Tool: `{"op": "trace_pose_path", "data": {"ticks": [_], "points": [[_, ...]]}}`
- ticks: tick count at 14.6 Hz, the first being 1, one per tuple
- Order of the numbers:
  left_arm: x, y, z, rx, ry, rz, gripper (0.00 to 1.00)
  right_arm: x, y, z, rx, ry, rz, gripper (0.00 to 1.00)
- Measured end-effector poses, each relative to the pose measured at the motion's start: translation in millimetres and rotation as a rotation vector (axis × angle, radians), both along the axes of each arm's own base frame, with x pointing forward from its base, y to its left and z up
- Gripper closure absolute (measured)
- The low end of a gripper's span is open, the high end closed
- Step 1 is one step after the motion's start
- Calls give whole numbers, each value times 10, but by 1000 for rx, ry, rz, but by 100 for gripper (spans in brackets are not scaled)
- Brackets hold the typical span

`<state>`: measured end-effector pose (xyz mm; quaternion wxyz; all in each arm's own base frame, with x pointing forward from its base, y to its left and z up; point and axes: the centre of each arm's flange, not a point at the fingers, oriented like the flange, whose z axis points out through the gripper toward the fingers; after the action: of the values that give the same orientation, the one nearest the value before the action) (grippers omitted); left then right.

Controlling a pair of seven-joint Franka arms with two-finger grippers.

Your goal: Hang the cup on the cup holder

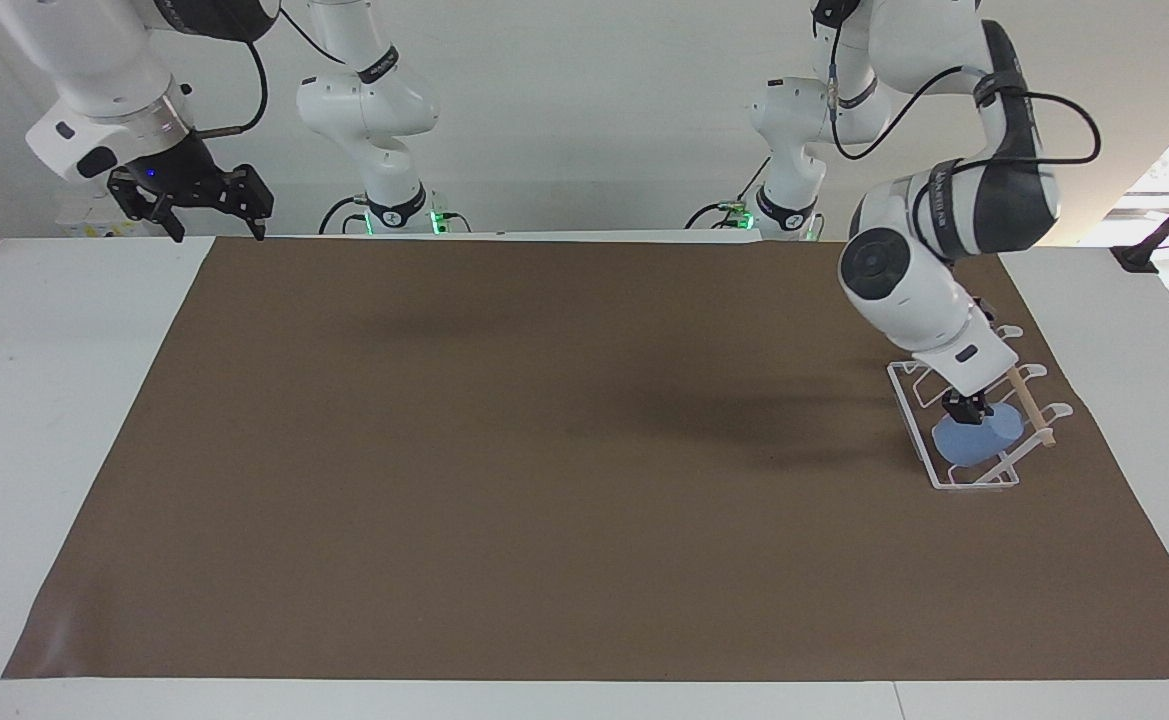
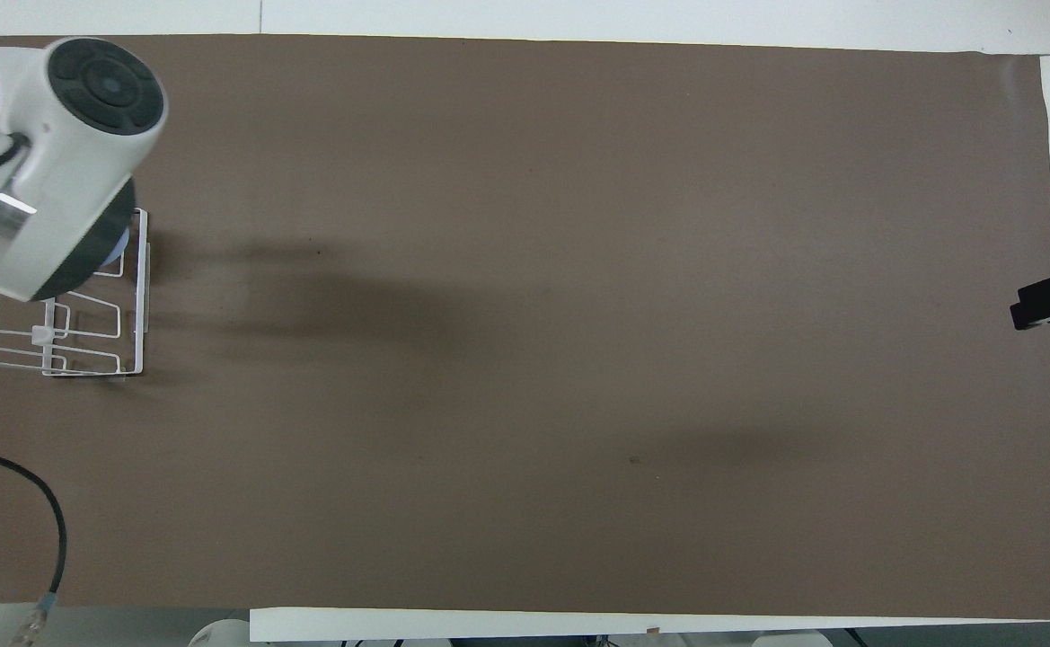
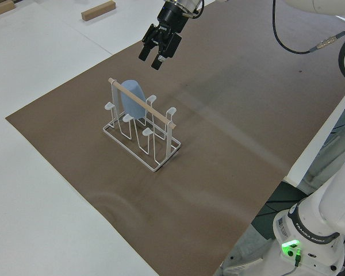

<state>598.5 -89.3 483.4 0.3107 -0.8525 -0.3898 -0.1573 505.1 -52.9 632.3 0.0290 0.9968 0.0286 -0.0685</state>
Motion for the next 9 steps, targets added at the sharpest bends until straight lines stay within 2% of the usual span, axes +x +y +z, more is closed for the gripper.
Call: {"op": "trace_pose_path", "data": {"ticks": [2, 4, 9], "points": [[-37, 213, 147, -89, 90, -70, 0, -1, -4, -1, 0, 0, -1, 0], [-87, 354, 270, -198, 155, -135, 0, 0, 3, -1, 0, 0, 1, 0], [-292, 569, 709, -455, 265, -395, 0, 0, 5, -2, 0, 1, 1, 0]]}}
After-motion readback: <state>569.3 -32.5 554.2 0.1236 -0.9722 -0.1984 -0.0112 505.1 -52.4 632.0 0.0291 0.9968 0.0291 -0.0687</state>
